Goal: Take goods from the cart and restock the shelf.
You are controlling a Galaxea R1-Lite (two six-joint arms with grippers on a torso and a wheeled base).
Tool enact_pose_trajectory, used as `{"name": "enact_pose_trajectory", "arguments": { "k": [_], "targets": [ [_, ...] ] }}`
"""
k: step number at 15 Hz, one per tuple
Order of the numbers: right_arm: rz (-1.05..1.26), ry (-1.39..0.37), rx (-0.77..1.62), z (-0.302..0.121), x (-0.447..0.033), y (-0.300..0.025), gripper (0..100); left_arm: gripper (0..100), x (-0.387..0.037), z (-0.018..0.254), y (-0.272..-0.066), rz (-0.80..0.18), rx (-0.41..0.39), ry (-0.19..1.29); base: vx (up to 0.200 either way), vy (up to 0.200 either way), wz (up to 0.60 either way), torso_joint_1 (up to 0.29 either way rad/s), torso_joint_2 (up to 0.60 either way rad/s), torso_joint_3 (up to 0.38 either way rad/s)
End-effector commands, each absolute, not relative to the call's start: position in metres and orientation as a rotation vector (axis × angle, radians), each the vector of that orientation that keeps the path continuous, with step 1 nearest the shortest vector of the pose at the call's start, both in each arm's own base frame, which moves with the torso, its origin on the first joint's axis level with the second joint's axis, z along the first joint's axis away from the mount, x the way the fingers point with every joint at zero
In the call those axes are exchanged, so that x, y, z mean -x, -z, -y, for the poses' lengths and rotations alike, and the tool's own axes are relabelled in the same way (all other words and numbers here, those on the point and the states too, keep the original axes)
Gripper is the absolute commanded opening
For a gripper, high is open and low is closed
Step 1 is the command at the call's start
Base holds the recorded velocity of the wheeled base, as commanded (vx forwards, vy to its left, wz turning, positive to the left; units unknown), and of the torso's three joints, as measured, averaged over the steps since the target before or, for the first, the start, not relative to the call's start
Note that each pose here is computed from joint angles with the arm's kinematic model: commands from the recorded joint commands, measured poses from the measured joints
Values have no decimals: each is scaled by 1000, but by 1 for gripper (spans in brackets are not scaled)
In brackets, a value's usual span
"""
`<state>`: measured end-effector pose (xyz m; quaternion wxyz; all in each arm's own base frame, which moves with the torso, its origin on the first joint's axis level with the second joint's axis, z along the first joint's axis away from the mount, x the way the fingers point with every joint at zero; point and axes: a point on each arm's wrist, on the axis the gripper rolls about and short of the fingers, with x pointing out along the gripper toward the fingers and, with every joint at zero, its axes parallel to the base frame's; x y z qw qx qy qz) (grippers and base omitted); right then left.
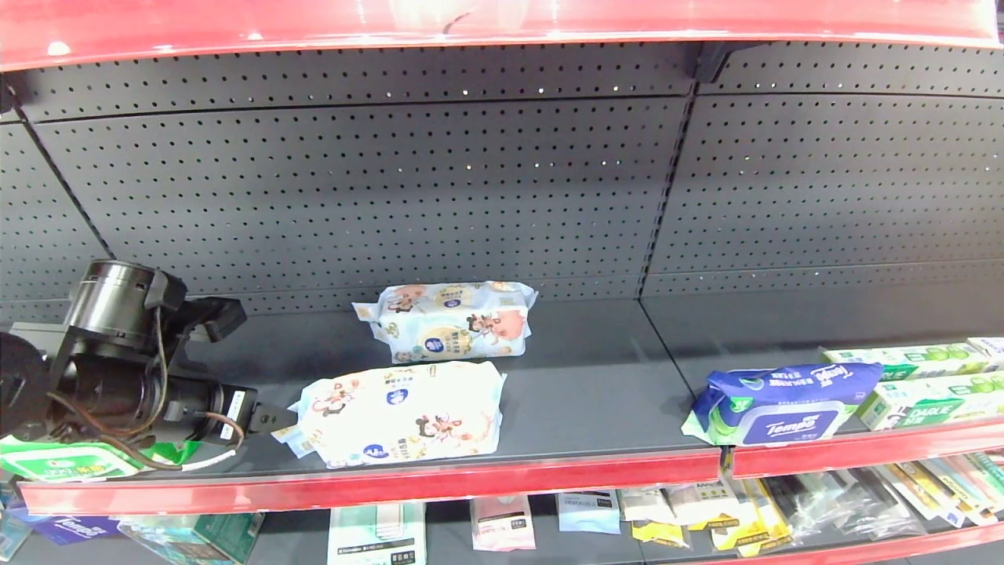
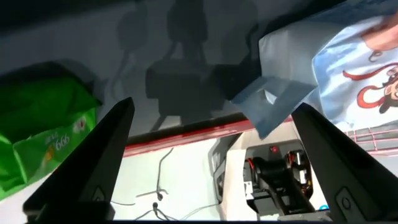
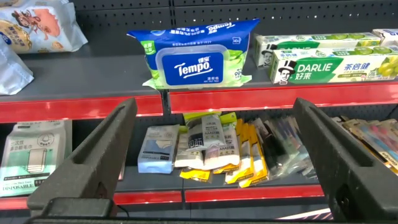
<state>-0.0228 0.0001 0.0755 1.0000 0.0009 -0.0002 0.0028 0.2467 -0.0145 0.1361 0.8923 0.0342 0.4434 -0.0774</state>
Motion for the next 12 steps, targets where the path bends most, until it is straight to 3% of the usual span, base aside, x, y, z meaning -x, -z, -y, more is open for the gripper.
{"name": "enact_pose_trajectory", "arguments": {
  "k": [1, 12],
  "targets": [
    [0, -6, -2, 0, 23, -75, 100, 100, -251, 18, -132, -927, -76, 171, 0, 0, 0, 0, 0, 0],
    [0, -6, -2, 0, 23, -75, 100, 100, -265, 27, -132, -894, -92, 199, 0, 0, 0, 0, 0, 0]
  ]
}}
